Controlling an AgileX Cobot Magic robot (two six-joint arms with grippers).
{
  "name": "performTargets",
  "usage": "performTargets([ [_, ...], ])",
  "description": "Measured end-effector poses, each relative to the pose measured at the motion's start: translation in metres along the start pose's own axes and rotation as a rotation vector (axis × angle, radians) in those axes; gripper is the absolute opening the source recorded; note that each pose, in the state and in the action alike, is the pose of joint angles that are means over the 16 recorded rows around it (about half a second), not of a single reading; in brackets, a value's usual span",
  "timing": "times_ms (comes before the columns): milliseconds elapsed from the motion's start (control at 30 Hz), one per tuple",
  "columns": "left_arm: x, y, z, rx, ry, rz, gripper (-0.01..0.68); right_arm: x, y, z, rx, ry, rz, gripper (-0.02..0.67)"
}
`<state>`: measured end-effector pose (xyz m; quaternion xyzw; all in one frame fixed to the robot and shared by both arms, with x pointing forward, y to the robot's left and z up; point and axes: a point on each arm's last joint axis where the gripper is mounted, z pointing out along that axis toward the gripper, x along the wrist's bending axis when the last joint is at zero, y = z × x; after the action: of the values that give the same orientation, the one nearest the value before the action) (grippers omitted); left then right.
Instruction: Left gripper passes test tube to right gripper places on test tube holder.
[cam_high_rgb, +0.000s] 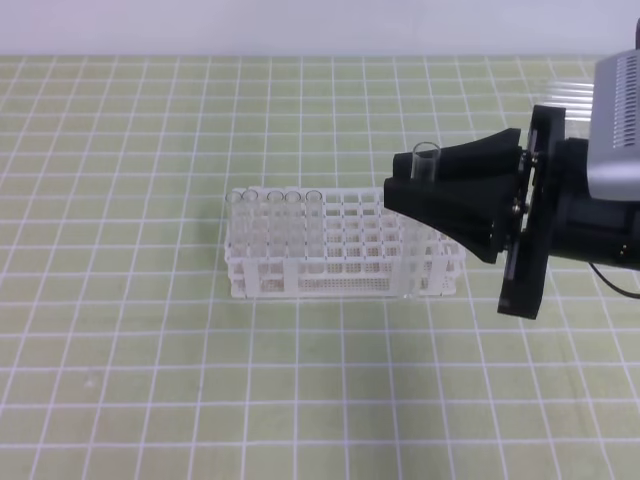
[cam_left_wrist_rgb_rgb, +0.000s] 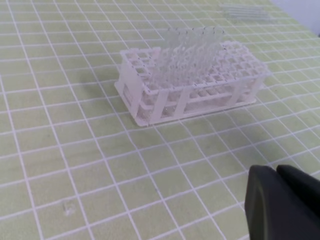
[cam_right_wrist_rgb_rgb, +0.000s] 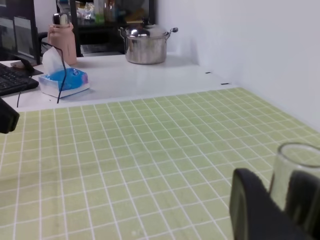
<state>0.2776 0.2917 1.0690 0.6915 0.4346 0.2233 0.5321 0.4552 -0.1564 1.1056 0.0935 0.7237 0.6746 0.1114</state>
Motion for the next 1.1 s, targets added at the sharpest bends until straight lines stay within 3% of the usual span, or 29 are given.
performTargets([
  [533, 0.0, -0.003, 0.009, -0.057, 0.001, 0.041, 0.002, -0.006, -0.005, 0.001, 0.03, -0.051, 0.011, 0.099],
  [1100, 0.0, -0.003, 0.009, -0.05, 0.001, 0.039, 0.002, -0.02, 0.004, 0.021, 0.209, -0.299, 0.02, 0.099],
])
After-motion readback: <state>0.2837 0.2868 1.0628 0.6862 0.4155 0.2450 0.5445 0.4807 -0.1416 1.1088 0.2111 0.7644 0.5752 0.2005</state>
